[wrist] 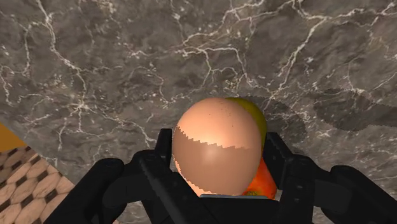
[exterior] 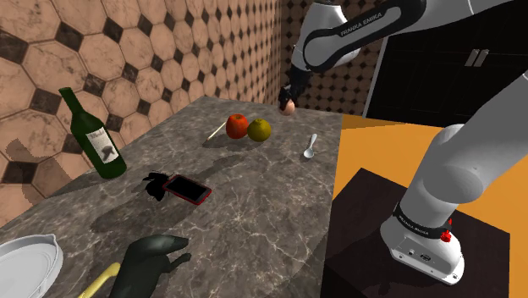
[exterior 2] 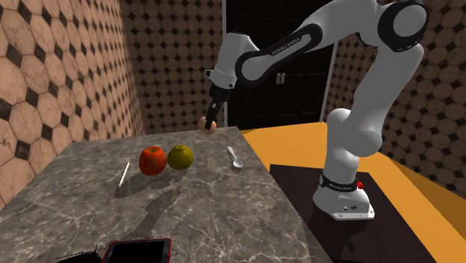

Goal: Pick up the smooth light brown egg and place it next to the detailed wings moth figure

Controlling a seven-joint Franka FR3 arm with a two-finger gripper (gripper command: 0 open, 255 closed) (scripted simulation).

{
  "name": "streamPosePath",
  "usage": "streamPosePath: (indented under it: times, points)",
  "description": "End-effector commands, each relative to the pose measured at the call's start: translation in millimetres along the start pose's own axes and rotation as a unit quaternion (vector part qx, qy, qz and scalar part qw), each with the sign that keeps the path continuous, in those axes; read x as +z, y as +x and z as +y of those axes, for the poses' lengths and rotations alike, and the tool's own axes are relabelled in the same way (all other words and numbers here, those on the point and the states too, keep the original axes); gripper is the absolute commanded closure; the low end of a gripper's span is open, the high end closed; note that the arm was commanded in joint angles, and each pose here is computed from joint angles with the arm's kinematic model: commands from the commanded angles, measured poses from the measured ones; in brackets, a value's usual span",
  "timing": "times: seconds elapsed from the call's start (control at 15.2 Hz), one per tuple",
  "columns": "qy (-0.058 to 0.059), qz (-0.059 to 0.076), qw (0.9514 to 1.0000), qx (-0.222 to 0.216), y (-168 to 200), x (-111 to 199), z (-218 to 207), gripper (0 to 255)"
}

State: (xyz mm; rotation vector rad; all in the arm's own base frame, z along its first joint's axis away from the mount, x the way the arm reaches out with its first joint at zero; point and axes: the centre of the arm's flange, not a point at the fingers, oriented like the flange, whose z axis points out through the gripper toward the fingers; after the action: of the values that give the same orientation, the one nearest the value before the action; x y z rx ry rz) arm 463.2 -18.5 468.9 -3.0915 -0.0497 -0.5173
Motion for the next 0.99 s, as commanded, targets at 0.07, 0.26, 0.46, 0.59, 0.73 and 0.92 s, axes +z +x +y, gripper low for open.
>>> streamPosePath:
  times: [0.07, 0.26, 0.46, 0.59, 0.73, 0.92]
  points:
    - [0.0, 0.0, 1.0, 0.0, 2, -7, -14, 255]
    - [0.0, 0.0, 1.0, 0.0, 1, -7, -53, 255]
    - [0.0, 0.0, 1.0, 0.0, 1, -8, -93, 255]
    - [0.0, 0.0, 1.0, 0.0, 0, -8, -119, 255]
    - [0.0, 0.0, 1.0, 0.0, 0, -8, -146, 255]
    - [0.0, 0.0, 1.0, 0.0, -1, -8, -185, 255]
